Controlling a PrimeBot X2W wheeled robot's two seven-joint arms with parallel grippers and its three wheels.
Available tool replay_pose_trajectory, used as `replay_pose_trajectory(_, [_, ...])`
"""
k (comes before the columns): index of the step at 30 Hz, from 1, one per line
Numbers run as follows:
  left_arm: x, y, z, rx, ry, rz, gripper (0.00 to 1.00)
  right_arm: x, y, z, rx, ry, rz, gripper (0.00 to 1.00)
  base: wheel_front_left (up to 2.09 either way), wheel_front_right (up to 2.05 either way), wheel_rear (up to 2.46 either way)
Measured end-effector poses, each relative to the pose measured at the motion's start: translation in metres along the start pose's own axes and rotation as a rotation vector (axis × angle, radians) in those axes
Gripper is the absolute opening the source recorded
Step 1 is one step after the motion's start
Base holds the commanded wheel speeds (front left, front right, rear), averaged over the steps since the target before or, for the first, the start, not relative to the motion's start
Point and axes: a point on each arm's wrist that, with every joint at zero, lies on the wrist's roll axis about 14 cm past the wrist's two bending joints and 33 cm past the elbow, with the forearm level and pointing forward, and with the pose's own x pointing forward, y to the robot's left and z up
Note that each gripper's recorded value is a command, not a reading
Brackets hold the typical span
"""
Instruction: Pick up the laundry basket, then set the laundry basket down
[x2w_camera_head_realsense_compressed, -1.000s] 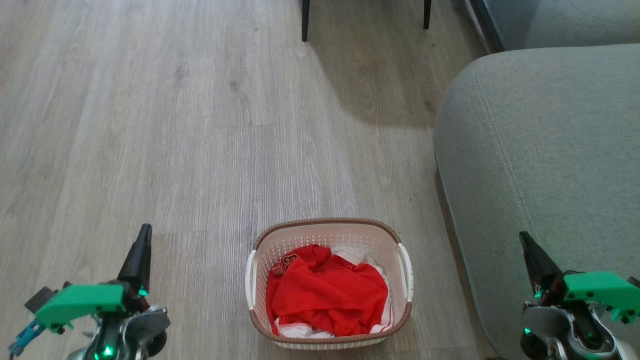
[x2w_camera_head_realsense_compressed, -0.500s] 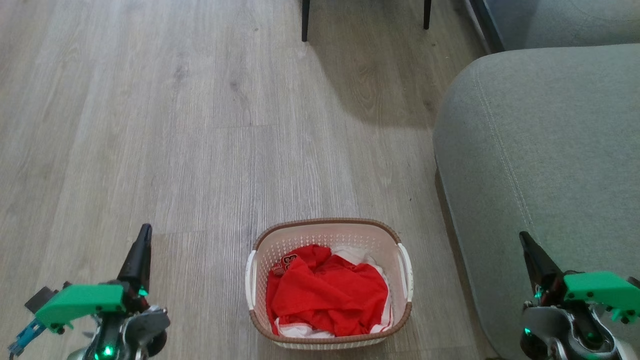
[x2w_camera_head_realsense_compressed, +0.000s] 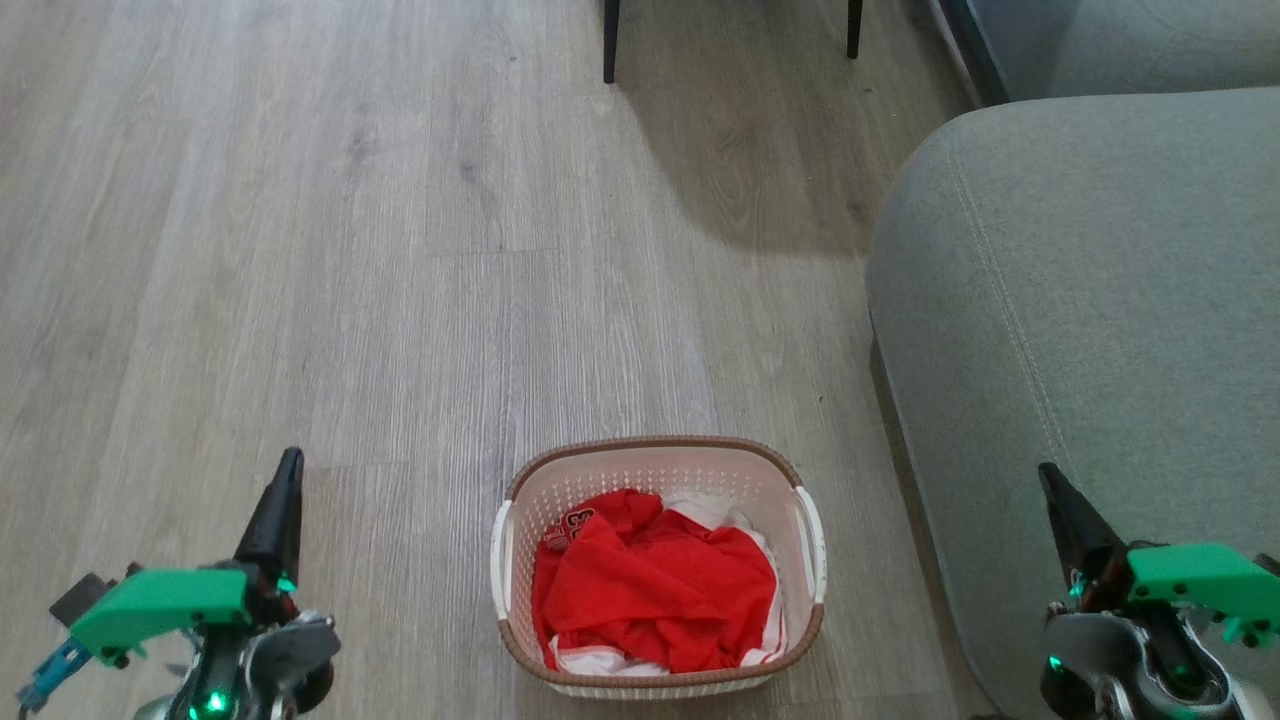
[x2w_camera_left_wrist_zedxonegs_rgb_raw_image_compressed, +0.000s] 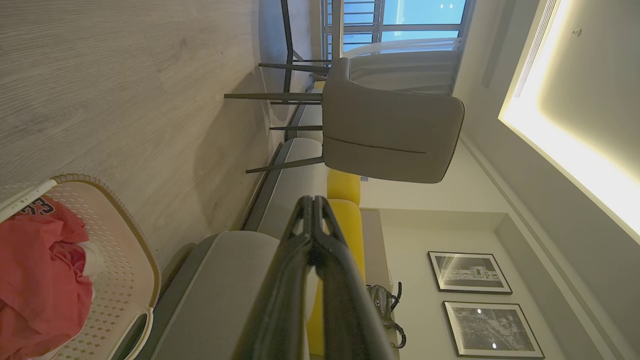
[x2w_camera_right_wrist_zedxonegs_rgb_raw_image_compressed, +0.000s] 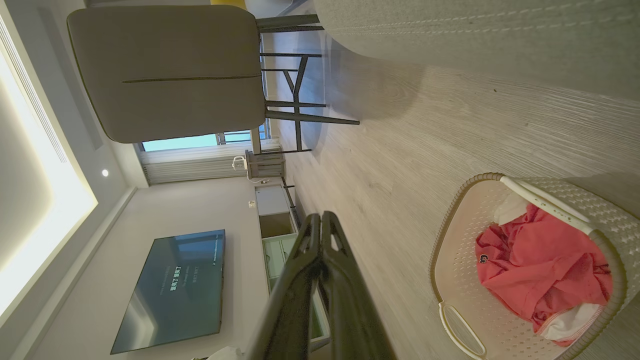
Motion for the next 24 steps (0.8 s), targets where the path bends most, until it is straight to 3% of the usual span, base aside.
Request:
replay_pose_trajectory(1, [0.000,0.000,0.000,0.000,0.000,0.000,1.00,0.000,0.000,0.000,0.000,0.000,0.000,1.00,0.00,0.00,0.00])
replay_pose_trajectory(9, [-0.028,0.056,-0.001,-0.016,-0.008,0.168,1.00,-0.022,-0.049,-0.002,0.017,-0.005,-0.146,1.00,0.00,0.00,0.00])
replay_pose_trajectory(24, [-0.023,0.040,-0.006,0.088,-0.006,0.132,1.00,-0.020,-0.040,-0.002,-0.064,-0.018,-0.121,1.00,0.00,0.00,0.00])
